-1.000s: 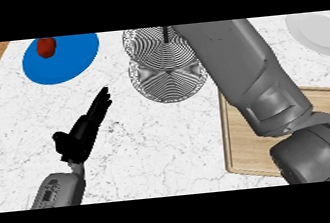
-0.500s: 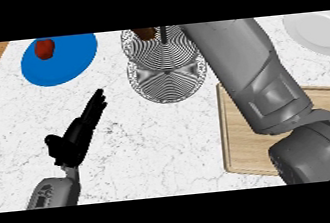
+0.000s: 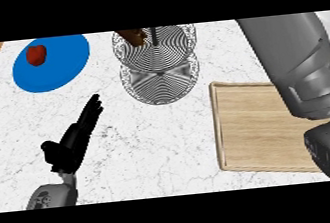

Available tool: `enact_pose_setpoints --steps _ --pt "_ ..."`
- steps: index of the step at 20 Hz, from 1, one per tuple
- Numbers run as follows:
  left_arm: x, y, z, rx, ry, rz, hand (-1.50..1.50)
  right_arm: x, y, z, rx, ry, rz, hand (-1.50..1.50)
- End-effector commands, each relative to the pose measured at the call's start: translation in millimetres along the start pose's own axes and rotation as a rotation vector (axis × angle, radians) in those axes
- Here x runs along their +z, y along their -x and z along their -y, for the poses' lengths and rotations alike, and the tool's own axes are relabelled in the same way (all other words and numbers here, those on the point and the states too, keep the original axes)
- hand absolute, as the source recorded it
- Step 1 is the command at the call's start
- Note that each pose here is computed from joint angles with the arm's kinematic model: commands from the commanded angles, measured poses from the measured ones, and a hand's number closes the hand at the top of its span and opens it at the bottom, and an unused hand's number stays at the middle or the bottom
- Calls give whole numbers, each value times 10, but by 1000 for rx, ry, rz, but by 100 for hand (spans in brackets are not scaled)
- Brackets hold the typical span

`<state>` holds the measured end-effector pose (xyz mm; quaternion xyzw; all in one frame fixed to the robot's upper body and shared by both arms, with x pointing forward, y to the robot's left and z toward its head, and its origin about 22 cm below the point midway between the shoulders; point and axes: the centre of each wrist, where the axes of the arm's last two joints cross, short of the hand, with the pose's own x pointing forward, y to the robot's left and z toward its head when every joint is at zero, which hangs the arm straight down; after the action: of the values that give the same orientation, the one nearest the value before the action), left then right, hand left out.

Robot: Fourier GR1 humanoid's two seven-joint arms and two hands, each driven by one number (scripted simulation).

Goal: Pick the sweet potato from the tray and place it in the tiered basket

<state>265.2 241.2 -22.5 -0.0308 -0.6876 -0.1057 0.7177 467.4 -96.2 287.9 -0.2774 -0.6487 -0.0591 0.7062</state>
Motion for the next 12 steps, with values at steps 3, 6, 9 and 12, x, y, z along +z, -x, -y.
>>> enact_pose_setpoints --steps 3,6,9,12 --pt "24 -31 -78 21 -39 -11 0 -290 125 672 -153 166 67 -150" --pt "10 -15 5 20 -32 -21 0 -475 380 1183 -188 191 80 -150" --pt "105 -6 -116 16 -45 -11 0 -485 634 1557 -193 176 73 -150" --pt "38 25 -18 35 -61 -1 0 -488 801 2089 -146 148 93 -150"
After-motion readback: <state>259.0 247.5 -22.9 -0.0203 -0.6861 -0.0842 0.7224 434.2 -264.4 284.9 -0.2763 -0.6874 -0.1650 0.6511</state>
